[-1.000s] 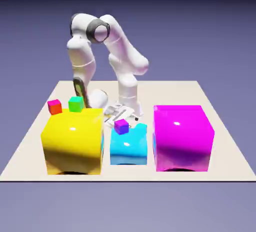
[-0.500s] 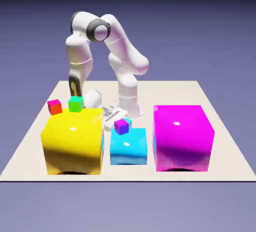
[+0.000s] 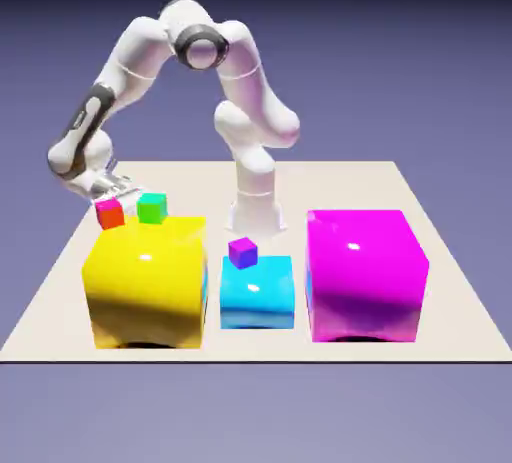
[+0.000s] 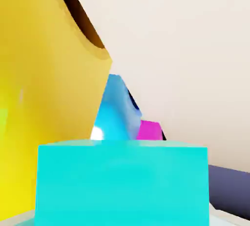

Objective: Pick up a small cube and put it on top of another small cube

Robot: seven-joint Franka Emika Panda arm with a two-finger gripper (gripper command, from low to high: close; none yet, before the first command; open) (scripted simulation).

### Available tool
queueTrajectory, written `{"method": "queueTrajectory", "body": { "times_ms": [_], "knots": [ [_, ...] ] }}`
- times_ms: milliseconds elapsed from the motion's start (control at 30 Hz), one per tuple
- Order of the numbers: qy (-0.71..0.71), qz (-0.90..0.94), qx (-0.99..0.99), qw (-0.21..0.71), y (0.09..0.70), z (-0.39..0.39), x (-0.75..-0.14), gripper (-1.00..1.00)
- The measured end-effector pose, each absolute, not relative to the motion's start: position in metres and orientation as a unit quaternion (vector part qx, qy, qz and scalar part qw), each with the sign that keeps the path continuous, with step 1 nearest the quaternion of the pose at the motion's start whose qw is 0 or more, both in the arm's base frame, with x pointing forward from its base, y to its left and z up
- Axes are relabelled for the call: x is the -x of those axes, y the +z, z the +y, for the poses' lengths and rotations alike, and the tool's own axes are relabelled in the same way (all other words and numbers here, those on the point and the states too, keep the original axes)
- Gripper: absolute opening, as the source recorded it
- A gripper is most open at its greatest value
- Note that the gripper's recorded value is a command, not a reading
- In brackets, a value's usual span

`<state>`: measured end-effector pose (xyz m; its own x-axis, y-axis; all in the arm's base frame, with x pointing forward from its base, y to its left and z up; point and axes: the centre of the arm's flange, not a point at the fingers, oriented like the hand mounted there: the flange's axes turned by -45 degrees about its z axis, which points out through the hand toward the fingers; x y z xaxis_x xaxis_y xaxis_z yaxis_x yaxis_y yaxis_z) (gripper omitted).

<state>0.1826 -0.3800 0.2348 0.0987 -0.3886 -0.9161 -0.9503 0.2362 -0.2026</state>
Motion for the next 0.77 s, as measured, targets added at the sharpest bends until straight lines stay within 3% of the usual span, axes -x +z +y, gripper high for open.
{"method": "queueTrajectory", "body": {
  "times_ms": [200,433,567,600,767],
  "knots": [
    [0.33,0.628,0.504,0.493,0.309,-0.39,-0.223,-1.0],
    [0.364,0.625,0.408,0.557,0.33,-0.378,-0.252,-1.0],
    [0.363,0.625,0.408,0.558,0.31,-0.343,-0.268,-1.0],
    [0.364,0.625,0.408,0.557,0.304,-0.332,-0.272,1.0],
    [0.363,0.625,0.409,0.557,0.325,-0.368,-0.257,1.0]
  ]
}}
